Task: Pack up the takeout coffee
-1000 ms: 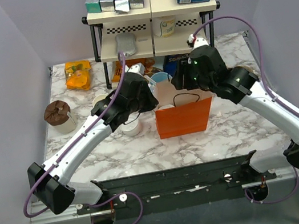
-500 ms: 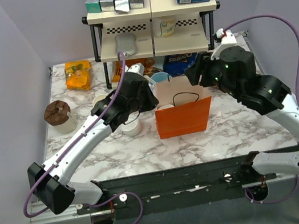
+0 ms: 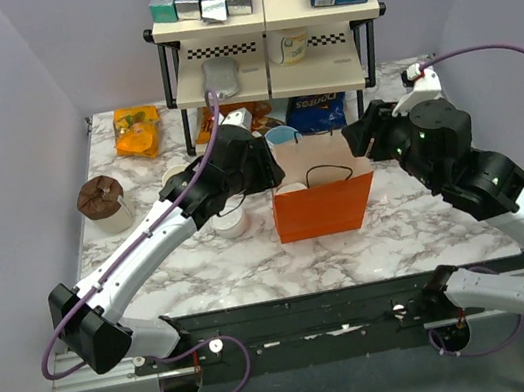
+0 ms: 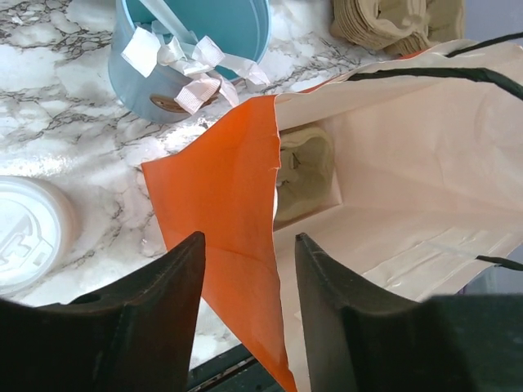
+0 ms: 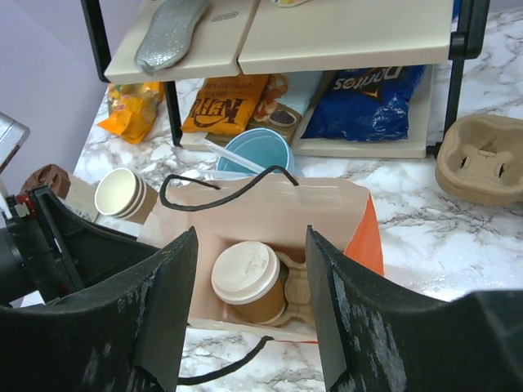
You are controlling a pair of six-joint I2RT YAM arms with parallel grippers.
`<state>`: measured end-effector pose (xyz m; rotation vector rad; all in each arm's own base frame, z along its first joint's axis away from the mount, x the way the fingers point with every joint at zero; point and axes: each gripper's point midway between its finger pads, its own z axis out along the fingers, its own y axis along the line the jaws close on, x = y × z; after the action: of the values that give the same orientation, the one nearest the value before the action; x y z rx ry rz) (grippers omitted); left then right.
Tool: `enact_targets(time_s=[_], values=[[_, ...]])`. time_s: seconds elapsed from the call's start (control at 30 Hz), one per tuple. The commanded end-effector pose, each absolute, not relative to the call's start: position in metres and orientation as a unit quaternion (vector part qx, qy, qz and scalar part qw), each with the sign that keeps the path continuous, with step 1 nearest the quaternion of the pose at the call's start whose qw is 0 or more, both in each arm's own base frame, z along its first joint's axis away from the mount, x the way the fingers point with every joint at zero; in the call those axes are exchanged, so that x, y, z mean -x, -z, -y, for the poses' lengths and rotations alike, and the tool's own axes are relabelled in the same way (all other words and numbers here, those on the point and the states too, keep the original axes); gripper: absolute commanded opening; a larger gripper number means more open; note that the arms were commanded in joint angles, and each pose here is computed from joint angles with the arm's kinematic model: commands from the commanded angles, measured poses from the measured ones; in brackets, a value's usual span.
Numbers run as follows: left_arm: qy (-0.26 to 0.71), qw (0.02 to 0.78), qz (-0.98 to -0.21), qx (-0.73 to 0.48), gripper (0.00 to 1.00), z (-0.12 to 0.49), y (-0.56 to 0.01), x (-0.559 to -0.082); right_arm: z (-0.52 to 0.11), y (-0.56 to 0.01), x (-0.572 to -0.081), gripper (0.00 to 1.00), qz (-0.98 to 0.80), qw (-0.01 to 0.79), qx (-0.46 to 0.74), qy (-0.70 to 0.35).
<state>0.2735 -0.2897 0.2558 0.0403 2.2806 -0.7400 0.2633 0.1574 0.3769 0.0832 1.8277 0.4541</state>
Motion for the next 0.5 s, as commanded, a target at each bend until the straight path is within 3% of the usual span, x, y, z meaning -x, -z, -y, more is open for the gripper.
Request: enact_targets(time_s=[0.0,0.13,0.27,0.47], values=[[0.304,0.395,-0.867,-0.006,0.65,0.286,-0.281,-0.275,-0.149,-0.380,-0.264,0.64,-0.775,0.601,-0.055,-0.186],[0.315,0.400,-0.861,-0.008,0.77,0.286,-0.290,-0.272,-0.146,-0.378,-0.261,0.64,-0.776,0.600,-0.056,-0.186],[0.327,0.415,-0.849,-0.016,0.99,0.283,-0.309,-0.268,-0.136,-0.380,-0.259,0.68,-0.771,0.609,-0.071,-0.175],[0.317,0.469,-0.825,0.000,0.99,0.259,-0.347,-0.268,-0.114,-0.393,-0.248,0.90,-0.753,0.632,-0.081,-0.163]])
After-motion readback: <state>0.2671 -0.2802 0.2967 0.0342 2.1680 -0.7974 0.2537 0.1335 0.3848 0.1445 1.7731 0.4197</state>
